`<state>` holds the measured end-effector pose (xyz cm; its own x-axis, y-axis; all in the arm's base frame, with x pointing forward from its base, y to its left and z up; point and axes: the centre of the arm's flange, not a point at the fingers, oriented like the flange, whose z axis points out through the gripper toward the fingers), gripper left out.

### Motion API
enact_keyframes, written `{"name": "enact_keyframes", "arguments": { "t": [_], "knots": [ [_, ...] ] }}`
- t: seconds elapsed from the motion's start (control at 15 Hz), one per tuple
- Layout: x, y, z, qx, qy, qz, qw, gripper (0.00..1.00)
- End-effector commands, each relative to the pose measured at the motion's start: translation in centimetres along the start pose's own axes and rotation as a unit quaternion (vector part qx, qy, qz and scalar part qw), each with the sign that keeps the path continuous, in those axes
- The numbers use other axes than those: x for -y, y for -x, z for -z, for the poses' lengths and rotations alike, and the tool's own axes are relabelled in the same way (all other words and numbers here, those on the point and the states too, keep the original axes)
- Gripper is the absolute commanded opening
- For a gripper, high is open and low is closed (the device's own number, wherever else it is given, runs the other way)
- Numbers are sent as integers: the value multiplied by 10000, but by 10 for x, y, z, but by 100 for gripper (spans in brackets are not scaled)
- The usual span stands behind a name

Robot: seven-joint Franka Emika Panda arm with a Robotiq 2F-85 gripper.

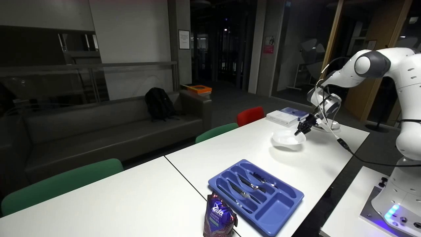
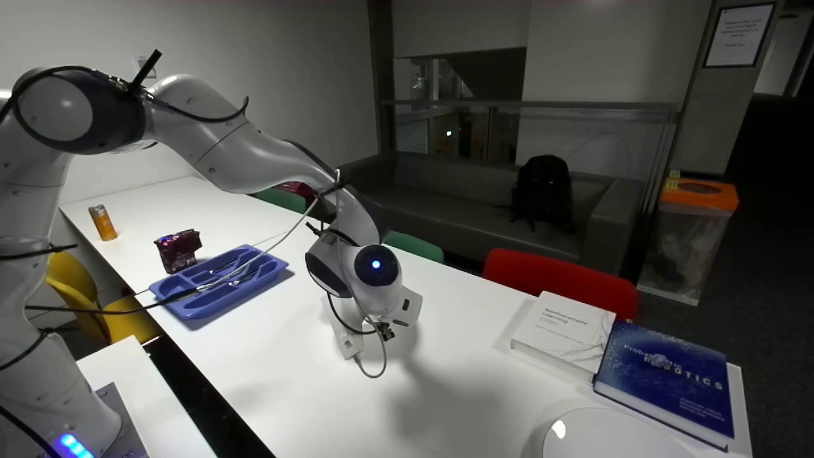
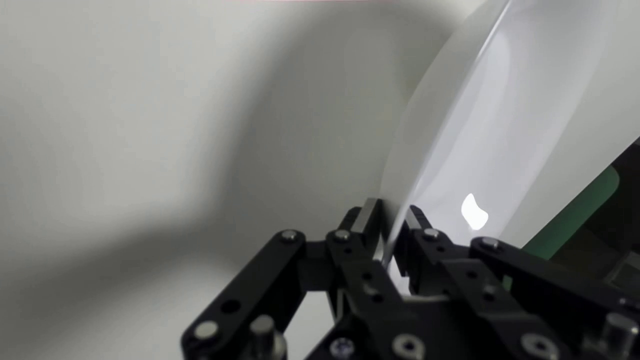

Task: Move the plate

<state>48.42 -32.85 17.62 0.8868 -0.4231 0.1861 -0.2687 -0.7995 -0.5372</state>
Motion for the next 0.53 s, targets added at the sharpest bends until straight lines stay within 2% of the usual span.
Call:
{"name": "enact_keyframes", "arguments": {
  "t": [0.0,0.47],
  "knots": [
    [14,-14,2,-62,-83,220,9997,3],
    [43,-40,-21,15,-287,722,9970,3]
  ]
}}
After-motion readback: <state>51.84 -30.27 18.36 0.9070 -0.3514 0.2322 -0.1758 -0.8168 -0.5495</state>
